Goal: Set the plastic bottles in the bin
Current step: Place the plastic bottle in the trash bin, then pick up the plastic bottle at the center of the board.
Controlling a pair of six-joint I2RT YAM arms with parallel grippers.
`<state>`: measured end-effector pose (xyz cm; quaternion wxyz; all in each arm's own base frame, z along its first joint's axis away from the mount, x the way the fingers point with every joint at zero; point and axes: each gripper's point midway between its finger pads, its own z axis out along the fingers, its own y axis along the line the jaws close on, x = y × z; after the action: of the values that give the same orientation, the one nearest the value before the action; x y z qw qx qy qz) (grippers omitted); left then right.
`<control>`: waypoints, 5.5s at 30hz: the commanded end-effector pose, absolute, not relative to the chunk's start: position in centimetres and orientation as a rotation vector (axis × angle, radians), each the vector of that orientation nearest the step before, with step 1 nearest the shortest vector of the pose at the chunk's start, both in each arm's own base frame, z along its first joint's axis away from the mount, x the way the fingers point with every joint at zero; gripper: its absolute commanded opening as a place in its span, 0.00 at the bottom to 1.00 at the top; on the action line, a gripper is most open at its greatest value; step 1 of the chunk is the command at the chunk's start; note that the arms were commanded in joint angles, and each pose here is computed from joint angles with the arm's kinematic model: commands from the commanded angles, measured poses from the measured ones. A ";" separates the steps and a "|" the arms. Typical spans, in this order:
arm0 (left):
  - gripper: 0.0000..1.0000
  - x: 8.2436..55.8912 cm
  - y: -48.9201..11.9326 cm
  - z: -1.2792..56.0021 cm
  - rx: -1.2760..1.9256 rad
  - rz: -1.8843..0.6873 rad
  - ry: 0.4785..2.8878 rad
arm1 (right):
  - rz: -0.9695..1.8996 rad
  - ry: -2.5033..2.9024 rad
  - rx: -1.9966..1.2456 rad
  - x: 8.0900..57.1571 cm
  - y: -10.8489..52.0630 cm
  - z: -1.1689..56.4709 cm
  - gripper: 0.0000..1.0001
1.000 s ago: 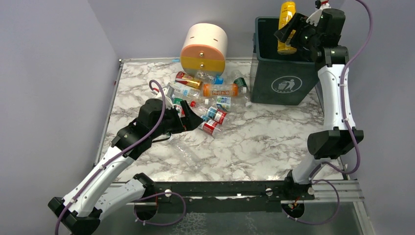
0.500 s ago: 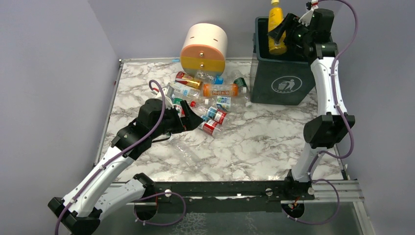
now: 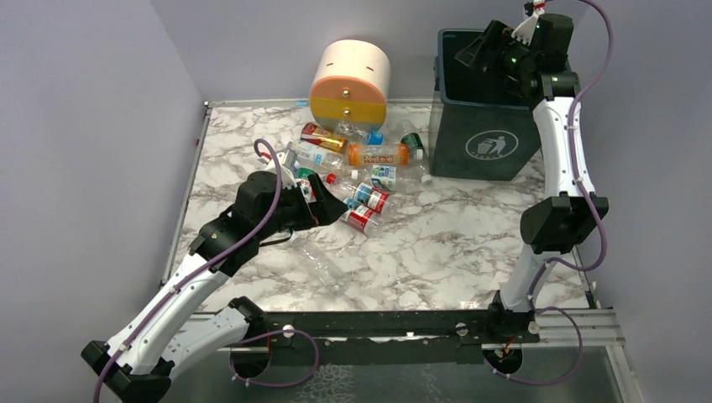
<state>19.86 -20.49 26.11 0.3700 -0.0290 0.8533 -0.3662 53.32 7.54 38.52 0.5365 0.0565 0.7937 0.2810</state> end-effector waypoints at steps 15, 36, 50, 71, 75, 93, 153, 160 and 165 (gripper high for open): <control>0.99 19.9 -21.1 24.7 -0.097 -0.974 2.213 | 0.764 1.768 -0.244 39.6 16.7 44.6 0.93; 0.99 19.5 -20.9 25.4 -0.102 -1.006 2.172 | 0.940 1.925 -0.542 32.8 28.8 33.2 1.00; 0.99 19.6 -20.9 26.1 -0.080 -1.003 2.152 | 0.919 2.108 -0.609 33.7 33.9 24.0 0.99; 0.99 19.2 -20.6 25.9 -0.092 -1.011 2.142 | 0.882 2.292 -0.640 34.9 37.5 15.4 0.90; 0.99 19.1 -20.5 25.9 -0.092 -1.015 2.141 | 0.864 2.316 -0.663 34.4 38.0 14.1 0.88; 0.99 18.6 -20.2 26.3 -0.096 -1.028 2.116 | 0.674 2.399 -0.706 34.8 38.7 9.1 0.82; 0.99 18.4 -20.1 26.4 -0.097 -1.036 2.116 | 0.485 2.293 -0.736 33.0 38.0 14.8 0.56; 0.99 18.3 -20.1 26.4 -0.092 -1.039 2.117 | 0.489 2.211 -0.709 33.5 37.8 19.9 0.56; 0.99 18.3 -20.2 26.5 -0.089 -1.042 2.116 | 0.478 2.141 -0.691 34.4 37.6 24.1 0.56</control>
<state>18.42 -19.85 25.82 0.3794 -0.0404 0.8355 -0.3954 33.97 38.31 18.89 0.3632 -0.2759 0.8679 0.1969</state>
